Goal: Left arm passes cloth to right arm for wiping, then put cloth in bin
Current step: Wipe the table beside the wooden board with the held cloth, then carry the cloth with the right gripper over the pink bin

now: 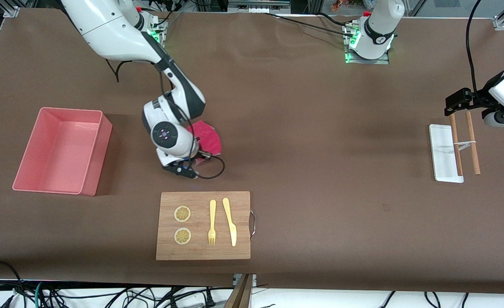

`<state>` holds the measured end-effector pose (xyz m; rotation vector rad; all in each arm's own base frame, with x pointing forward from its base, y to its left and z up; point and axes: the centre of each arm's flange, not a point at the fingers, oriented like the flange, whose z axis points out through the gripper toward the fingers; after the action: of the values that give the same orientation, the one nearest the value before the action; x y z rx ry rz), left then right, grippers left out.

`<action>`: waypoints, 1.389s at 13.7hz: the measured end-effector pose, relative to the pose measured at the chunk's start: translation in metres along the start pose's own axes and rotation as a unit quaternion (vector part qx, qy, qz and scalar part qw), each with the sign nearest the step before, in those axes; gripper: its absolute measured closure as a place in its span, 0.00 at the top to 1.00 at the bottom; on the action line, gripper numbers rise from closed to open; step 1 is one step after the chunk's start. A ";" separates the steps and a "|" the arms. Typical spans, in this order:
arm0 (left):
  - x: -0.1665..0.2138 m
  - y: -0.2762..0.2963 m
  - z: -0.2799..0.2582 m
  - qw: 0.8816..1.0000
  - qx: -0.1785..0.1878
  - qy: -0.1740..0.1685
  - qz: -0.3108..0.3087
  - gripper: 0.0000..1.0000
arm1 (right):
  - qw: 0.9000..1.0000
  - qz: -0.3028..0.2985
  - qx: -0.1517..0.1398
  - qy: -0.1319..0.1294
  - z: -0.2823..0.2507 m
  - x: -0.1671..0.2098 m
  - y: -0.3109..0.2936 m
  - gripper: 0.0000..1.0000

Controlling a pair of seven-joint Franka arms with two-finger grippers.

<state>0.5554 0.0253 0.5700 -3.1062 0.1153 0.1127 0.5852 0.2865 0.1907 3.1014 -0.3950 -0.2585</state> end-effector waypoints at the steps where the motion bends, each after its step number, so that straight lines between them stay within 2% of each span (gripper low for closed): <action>1: 0.000 0.000 0.000 1.000 0.000 0.000 0.000 1.00 | 1.000 -0.014 -0.010 -0.002 -0.001 0.010 0.015 0.02; 5: 0.000 0.000 -0.001 1.000 0.000 0.001 0.001 1.00 | 0.996 -0.075 -0.039 -0.003 -0.005 0.044 0.072 0.02; 9: 0.000 0.002 -0.001 1.000 0.000 0.001 0.003 1.00 | 0.988 -0.138 -0.062 -0.003 -0.009 0.073 0.133 0.02; 11: 0.001 0.005 -0.002 1.000 0.001 0.002 0.006 1.00 | 0.986 -0.152 -0.069 -0.006 -0.020 0.083 0.159 0.02; 13: 0.002 0.014 -0.003 1.000 0.001 0.002 0.014 1.00 | 0.986 -0.151 -0.067 -0.015 -0.053 0.081 0.171 0.02; 16: 0.001 0.026 -0.006 1.000 0.002 0.000 0.025 1.00 | 0.986 -0.153 -0.060 -0.024 -0.141 0.065 0.179 0.02; 19: 0.001 0.027 -0.012 1.000 0.002 0.005 0.025 1.00 | 0.981 -0.179 -0.057 -0.046 -0.216 0.057 0.222 0.02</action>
<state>0.5556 -0.0021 0.5811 -3.1009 0.1936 0.0989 0.6203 0.0542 0.4004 3.0325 0.1796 -0.4099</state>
